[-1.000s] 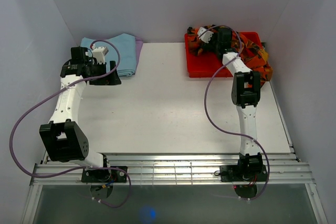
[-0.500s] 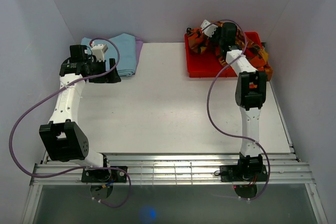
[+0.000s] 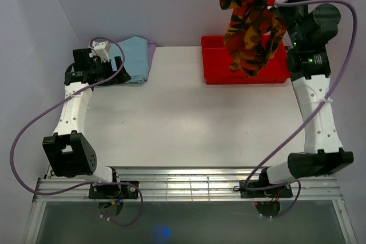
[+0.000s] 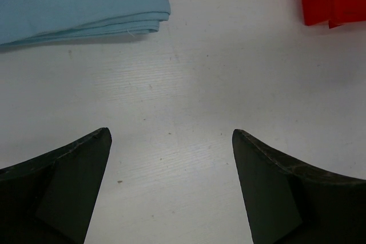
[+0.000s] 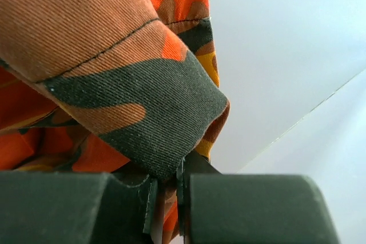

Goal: Fold and stack the trousers
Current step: Move the trousers to the center of the board

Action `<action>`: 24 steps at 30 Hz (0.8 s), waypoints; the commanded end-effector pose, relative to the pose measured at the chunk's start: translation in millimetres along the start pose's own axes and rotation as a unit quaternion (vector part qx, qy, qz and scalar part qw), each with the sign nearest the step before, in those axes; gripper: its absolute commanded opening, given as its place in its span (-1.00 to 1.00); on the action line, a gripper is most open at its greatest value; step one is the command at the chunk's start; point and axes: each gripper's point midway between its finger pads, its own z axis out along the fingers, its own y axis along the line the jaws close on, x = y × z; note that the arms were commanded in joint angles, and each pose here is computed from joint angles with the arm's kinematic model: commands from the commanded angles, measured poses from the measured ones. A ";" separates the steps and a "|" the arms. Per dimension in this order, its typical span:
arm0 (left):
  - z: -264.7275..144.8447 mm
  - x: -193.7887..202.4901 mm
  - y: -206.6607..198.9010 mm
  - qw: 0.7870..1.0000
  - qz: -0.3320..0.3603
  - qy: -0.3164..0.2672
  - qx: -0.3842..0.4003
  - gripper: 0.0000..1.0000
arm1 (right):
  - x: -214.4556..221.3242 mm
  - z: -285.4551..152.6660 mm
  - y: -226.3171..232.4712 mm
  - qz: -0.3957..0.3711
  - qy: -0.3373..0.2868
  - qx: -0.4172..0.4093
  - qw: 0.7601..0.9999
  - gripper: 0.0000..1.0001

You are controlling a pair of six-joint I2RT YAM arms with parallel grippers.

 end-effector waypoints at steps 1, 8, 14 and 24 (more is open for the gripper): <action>-23.1 -18.1 -9.7 0.999 -0.013 -0.050 0.011 0.96 | -97.8 -56.0 -39.0 -0.019 -0.138 0.015 0.990 -0.85; -46.5 -17.8 -11.5 0.997 -0.022 -0.071 0.017 0.95 | -92.0 -93.6 28.9 0.041 -0.139 -0.131 0.981 -0.84; -61.9 -1.7 -17.0 0.998 -0.019 -0.057 0.036 0.94 | -54.4 -134.8 170.4 0.108 -0.116 -0.301 0.940 -0.85; -67.7 36.4 -7.8 0.999 -0.008 -0.011 0.035 0.94 | -35.3 -187.7 423.1 0.187 -0.030 -0.483 0.855 -0.84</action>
